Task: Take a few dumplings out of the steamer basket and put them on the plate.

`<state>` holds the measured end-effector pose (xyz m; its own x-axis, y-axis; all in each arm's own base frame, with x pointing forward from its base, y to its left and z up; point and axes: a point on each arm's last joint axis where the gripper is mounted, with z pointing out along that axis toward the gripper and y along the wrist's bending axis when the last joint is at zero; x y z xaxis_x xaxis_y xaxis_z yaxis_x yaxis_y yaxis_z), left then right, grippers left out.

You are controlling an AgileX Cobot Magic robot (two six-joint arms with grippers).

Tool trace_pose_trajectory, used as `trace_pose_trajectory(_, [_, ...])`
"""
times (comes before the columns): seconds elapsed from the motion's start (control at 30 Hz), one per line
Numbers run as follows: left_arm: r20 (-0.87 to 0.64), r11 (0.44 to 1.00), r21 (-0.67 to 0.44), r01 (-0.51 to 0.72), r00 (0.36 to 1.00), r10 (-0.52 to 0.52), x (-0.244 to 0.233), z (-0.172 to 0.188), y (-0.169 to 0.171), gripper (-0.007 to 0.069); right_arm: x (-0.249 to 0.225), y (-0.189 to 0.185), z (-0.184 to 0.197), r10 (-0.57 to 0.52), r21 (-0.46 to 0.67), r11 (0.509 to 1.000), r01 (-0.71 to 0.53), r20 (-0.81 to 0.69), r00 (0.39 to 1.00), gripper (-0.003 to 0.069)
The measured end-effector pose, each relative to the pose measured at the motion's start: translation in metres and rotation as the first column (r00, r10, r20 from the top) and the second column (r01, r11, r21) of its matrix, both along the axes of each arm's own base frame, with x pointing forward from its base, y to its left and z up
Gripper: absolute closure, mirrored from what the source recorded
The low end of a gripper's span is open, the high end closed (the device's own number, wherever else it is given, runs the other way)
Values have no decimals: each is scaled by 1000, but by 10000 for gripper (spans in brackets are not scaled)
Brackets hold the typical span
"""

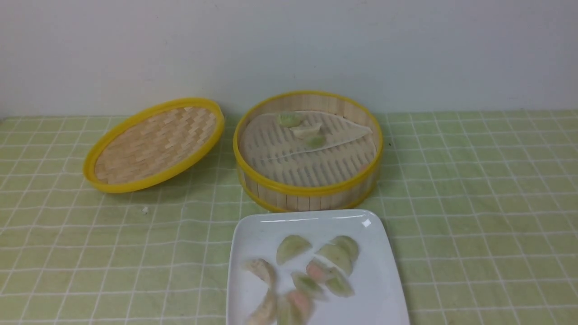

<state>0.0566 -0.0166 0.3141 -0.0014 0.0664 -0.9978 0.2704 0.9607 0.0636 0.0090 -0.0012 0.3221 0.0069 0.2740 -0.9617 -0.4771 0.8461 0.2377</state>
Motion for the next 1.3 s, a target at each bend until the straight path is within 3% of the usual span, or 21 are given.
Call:
trace_pose_trajectory(0.2, [-7,988,-26,-153,988,153,-3,-83,10,631,0,0,0,0,0,1000,0,0,1000,673])
trace_pose_trajectory(0.37, [-131,984,11,-179,975,179,-1,-129,11,631,0,0,0,0,0,1000,0,0,1000,673])
trace_pose_trajectory(0.63, [-272,984,59,-170,945,179,-4,-143,11,631,0,0,0,0,0,1000,0,0,1000,673])
trace_pose_trajectory(1.3, [-280,984,53,-173,943,181,-4,-144,11,631,0,0,0,0,0,1000,0,0,1000,673])
